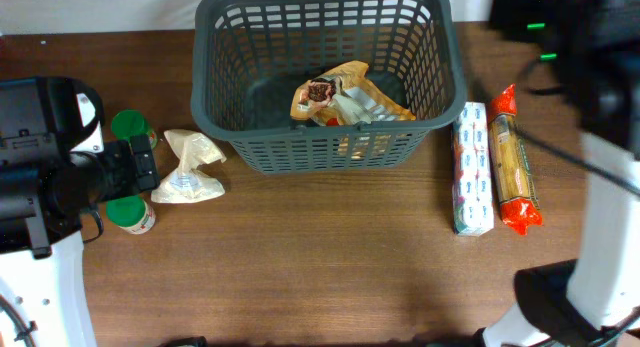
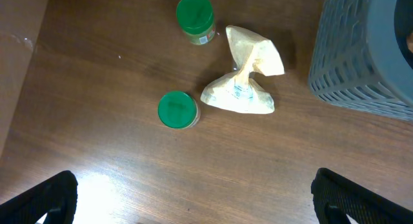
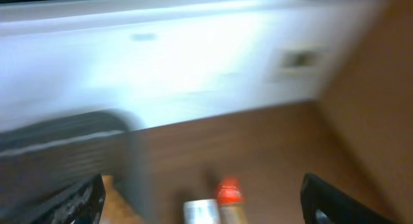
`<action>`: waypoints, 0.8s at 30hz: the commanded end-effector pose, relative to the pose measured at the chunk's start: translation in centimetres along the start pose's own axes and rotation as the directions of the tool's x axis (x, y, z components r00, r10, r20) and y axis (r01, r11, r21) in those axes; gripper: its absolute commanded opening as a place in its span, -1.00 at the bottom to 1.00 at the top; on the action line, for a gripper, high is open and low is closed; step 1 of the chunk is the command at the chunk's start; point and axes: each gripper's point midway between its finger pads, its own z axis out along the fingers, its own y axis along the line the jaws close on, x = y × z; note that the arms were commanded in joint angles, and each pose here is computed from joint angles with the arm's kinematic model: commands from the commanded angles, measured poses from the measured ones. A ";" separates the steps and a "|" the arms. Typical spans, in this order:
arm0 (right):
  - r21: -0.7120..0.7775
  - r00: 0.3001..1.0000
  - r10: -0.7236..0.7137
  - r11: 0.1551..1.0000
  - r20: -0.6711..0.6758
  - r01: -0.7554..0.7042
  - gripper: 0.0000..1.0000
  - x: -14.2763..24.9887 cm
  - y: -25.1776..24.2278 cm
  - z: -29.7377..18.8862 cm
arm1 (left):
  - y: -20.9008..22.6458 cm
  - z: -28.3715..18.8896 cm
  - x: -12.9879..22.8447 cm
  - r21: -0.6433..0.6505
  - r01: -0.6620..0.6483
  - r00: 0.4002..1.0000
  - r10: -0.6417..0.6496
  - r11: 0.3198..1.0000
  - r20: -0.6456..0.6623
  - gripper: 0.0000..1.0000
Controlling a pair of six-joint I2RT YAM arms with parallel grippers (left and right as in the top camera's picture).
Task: Pack container
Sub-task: 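Grasp the red-capped pasta package with the right gripper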
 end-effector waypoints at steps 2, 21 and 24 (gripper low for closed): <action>0.138 0.974 0.085 0.989 -0.210 -0.057 0.79 4.8 -6.1 8.2 | 0.3 0.1 0.0 -0.010 0.002 1.000 -0.002 1.000 -0.007 0.99; -0.011 0.495 0.055 0.991 -0.867 -0.130 0.59 38.2 -8.6 23.2 | 0.3 0.1 0.1 -0.010 0.002 1.000 -0.002 1.000 -0.007 0.99; -0.019 0.478 0.045 0.992 -0.877 -0.128 0.58 39.8 -8.4 23.1 | 0.3 0.1 0.1 -0.010 0.002 1.000 -0.002 1.000 -0.007 0.99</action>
